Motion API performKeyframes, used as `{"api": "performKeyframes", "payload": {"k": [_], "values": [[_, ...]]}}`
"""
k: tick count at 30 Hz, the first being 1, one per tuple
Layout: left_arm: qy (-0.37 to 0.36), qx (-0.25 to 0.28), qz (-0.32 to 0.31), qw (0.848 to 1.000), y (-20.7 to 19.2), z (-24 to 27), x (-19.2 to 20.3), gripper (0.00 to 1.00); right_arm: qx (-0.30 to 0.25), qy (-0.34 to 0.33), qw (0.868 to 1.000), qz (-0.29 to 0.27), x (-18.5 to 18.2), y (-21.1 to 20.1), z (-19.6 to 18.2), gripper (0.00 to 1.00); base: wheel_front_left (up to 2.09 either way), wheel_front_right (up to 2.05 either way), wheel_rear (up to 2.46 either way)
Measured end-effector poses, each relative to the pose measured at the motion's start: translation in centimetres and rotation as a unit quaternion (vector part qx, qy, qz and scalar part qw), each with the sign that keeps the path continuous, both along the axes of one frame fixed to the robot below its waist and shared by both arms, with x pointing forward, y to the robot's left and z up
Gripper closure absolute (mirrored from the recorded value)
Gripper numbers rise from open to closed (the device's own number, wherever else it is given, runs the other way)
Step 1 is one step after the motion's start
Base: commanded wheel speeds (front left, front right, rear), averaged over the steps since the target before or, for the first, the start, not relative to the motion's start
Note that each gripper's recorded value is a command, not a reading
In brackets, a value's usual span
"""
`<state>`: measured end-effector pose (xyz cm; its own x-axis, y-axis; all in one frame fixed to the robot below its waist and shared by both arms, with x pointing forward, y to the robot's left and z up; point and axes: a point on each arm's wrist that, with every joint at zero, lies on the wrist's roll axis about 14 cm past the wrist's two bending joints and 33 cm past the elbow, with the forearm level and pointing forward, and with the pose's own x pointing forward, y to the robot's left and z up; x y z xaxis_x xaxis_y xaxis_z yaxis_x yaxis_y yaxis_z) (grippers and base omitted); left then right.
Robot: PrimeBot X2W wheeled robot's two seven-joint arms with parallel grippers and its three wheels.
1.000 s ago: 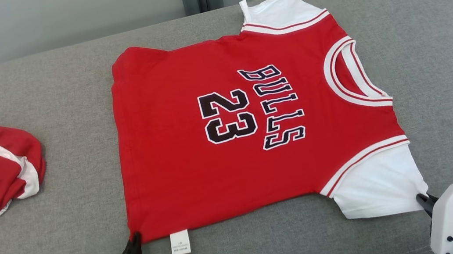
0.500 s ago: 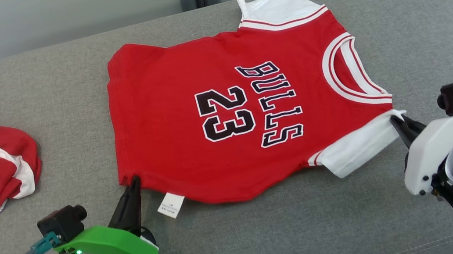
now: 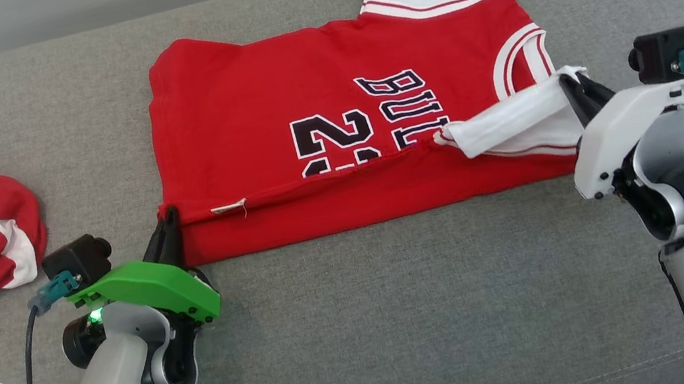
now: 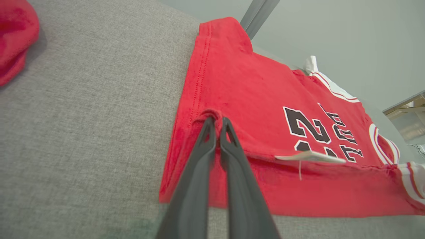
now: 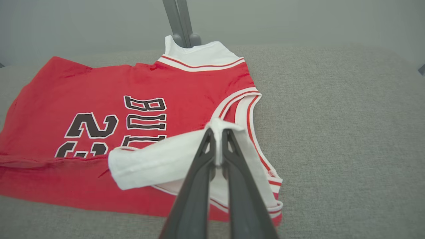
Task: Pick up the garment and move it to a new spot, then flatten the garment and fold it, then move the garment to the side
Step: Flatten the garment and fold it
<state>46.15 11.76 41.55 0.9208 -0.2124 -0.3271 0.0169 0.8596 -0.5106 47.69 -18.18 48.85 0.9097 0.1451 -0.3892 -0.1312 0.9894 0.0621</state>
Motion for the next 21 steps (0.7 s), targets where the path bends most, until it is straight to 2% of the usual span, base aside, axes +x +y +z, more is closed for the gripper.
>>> {"api": "performKeyframes", "payload": {"k": [6, 12, 13, 14, 15, 21], "values": [[0.0, 0.01, 0.013, 1.0, 0.5, -1.0, 1.4, 1.0, -0.001, -0.043, 0.999, 0.011, 2.7, 0.8, 0.5, 1.0, 0.0, 0.0, 0.0], [-0.002, 0.009, 0.015, 1.0, 0.8, -1.4, 1.8, 1.0, -0.001, -0.044, 0.999, 0.013, 3.8, 1.2, -0.6, 1.0, 0.0, 0.0, 0.0], [-0.003, 0.009, 0.016, 1.0, 0.9, -1.3, 1.9, 1.0, -0.002, -0.044, 0.999, 0.016, 3.9, 1.4, -0.7, 0.83, 0.0, 0.0, 0.0], [-0.003, 0.008, 0.016, 1.0, 0.8, -1.4, 1.9, 0.69, 0.0, -0.051, 0.999, 0.019, 4.1, 1.7, -0.6, 0.0, 0.0, 0.0, 0.0], [-0.003, 0.008, 0.016, 1.0, 0.8, -1.4, 1.9, 0.0, 0.001, -0.057, 0.998, 0.02, 4.2, 1.9, -0.4, 0.0, 0.0, 0.0, 0.0], [-0.014, 0.024, 0.017, 0.999, 1.1, -1.2, 1.8, 0.0, 0.011, -0.103, 0.994, 0.031, 4.5, 2.7, 1.3, 0.0, 0.0, 0.0, 0.0]]}}
